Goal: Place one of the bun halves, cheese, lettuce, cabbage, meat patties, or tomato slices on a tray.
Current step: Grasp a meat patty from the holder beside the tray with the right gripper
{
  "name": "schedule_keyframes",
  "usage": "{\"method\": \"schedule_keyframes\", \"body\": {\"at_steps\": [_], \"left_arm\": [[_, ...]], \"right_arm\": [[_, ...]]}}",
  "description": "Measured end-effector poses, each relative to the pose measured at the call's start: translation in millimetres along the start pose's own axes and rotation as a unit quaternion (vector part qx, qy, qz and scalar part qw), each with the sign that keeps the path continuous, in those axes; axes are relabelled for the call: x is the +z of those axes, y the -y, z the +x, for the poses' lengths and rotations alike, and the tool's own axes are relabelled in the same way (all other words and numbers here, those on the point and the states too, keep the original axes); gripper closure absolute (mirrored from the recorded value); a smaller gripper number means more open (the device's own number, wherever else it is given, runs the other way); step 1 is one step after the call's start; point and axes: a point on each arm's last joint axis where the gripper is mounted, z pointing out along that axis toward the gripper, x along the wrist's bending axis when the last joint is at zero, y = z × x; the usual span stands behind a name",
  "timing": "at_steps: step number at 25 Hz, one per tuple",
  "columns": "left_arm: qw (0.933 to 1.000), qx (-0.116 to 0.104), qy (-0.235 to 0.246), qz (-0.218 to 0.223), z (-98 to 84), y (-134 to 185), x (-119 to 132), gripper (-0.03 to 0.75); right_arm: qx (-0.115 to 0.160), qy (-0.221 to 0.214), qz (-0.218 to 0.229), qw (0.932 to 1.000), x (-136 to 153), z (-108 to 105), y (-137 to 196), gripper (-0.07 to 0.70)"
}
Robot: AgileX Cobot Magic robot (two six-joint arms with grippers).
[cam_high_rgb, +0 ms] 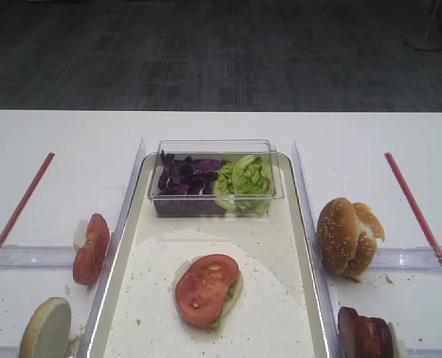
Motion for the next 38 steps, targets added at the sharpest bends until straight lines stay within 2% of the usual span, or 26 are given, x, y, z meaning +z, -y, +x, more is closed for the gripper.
{"method": "schedule_keyframes", "body": {"at_steps": [5, 13, 27, 38], "left_arm": [[1.0, 0.0, 0.0, 0.0, 0.0, 0, 0, 0.276], [1.0, 0.0, 0.0, 0.0, 0.0, 0, 0, 0.277], [1.0, 0.0, 0.0, 0.0, 0.0, 0, 0, 0.276], [1.0, 0.0, 0.0, 0.0, 0.0, 0, 0, 0.276]], "right_arm": [[0.009, 0.003, 0.089, 0.996, 30, -2, -16, 0.085], [0.017, 0.008, 0.14, 0.99, 66, -5, -33, 0.085], [0.031, 0.002, 0.144, 0.9891, 69, -4, -35, 0.088], [0.053, -0.026, 0.17, 0.9837, 68, 2, -31, 0.09]]}}
